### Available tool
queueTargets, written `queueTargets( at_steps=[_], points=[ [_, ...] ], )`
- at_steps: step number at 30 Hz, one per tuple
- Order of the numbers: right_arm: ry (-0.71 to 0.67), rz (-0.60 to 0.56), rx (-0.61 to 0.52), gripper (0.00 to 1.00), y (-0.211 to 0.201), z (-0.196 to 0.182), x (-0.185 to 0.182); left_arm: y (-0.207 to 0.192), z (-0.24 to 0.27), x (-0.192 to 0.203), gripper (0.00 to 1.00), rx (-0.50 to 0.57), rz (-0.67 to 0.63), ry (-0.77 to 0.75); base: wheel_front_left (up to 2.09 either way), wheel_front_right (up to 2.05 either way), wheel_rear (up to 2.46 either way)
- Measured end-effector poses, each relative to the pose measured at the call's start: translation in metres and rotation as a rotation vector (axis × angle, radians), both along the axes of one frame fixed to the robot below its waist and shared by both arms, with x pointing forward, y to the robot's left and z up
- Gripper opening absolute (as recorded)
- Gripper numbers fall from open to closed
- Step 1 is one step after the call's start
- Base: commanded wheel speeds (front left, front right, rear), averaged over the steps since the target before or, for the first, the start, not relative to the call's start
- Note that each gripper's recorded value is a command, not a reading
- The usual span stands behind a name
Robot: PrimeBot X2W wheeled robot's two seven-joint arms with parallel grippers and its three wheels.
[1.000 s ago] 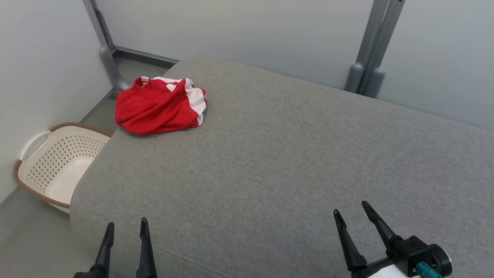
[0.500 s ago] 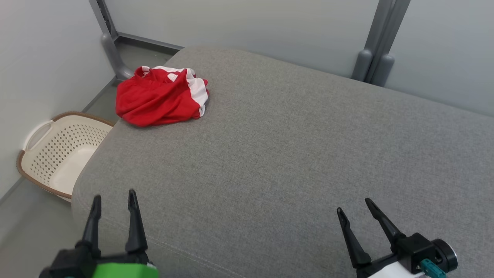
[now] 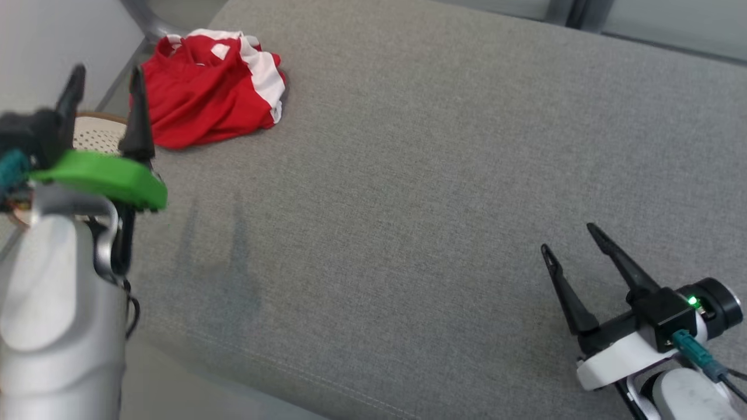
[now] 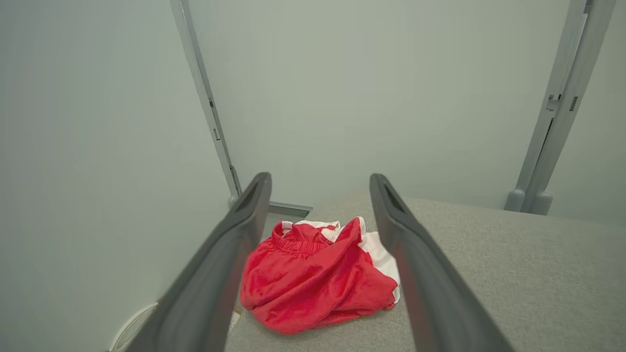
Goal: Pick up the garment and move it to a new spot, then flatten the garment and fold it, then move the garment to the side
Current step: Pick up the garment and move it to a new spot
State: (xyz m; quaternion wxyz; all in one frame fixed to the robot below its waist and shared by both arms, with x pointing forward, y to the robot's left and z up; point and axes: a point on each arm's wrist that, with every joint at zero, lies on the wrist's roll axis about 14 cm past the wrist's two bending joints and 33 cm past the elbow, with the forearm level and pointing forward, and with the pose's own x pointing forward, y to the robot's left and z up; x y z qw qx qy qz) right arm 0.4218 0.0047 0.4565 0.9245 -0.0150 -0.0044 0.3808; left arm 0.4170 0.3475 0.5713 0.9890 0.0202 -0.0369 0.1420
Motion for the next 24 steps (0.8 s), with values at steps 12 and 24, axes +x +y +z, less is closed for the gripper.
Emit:
queueTargets(
  at_steps=[12, 24],
  points=[
    [-0.011, -0.101, -0.061, 1.0, -0.049, -0.038, 0.056, 0.024, -0.077, 0.11, 1.0, -0.19, 0.015, 0.442, 0.0, 0.0, 0.0],
    [0.063, -0.167, -0.069, 1.0, -0.074, -0.083, 0.063, 0.027, -0.199, 0.121, 1.0, -0.262, 0.084, 0.773, 0.0, 0.0, 0.0]
  ],
)
